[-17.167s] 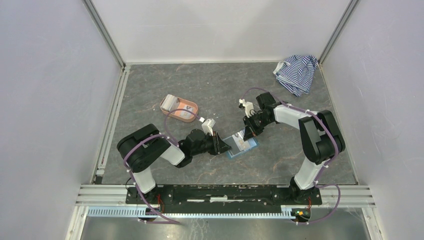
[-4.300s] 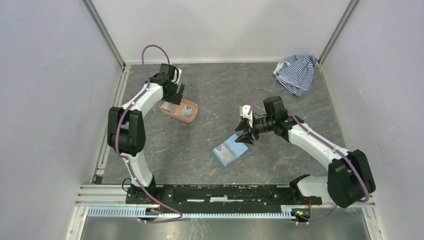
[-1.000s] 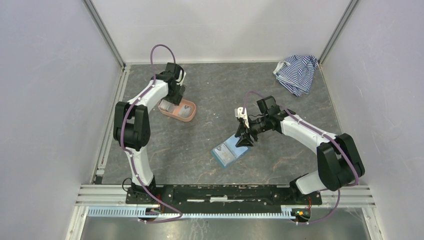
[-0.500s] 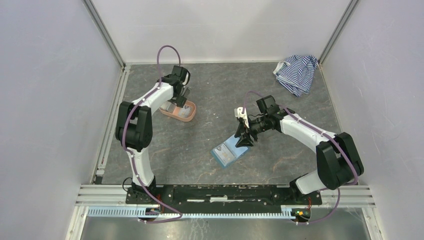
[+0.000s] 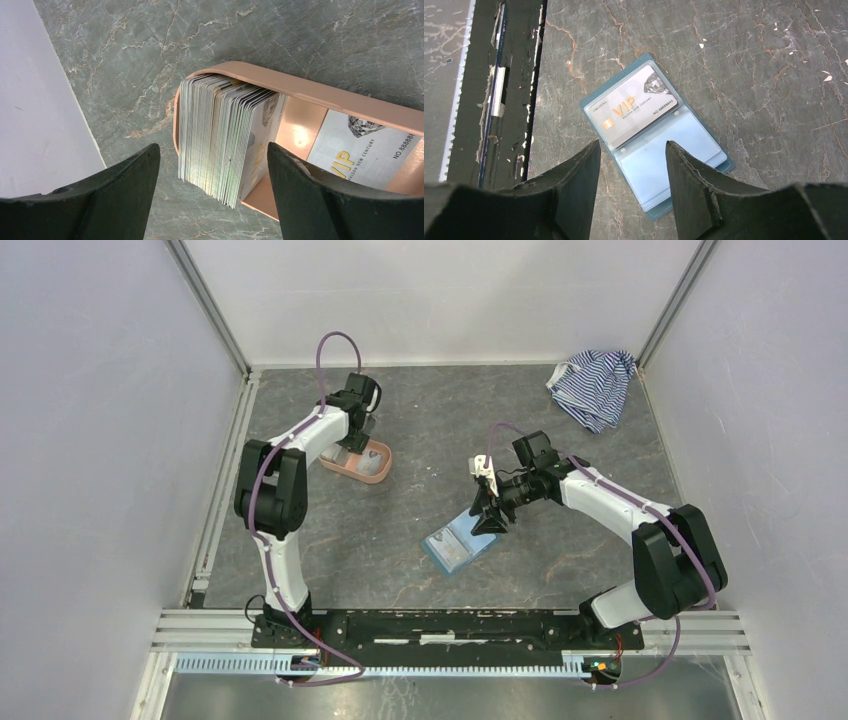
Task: Put the credit cards into the card holder
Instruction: Pick up the credit card from the storage box.
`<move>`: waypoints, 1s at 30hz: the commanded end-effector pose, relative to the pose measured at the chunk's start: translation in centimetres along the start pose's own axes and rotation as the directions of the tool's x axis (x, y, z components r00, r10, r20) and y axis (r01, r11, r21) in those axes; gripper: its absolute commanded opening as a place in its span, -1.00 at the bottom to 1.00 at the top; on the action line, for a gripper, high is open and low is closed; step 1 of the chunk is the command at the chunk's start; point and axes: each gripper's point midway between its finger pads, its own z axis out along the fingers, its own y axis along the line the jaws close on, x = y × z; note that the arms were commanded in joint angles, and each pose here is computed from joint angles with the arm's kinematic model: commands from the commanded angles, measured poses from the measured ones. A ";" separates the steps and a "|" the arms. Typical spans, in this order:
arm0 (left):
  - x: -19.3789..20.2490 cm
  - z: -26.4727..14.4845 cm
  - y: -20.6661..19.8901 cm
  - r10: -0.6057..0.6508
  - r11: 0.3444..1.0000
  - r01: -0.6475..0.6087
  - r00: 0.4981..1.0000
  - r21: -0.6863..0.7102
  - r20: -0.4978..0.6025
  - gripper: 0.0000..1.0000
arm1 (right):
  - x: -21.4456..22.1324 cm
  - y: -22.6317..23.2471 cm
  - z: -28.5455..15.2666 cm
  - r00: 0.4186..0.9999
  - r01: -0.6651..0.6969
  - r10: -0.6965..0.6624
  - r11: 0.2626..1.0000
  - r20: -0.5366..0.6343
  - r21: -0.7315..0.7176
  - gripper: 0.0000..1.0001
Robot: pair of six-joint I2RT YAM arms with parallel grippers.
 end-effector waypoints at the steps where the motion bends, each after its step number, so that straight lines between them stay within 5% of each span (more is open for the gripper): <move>1: -0.1 0.6 0.2 0.016 1.000 -0.016 1.000 -0.014 0.002 0.70 | -1.5 -0.5 -0.2 0.999 0.045 -0.045 0.999 0.028 -0.007 0.14; 30: -1.2 -1.3 2.1 -0.003 0.999 0.004 1.000 -0.047 0.023 0.20 | -1.4 -0.4 -0.2 0.999 0.044 -0.044 0.999 0.024 -0.008 0.14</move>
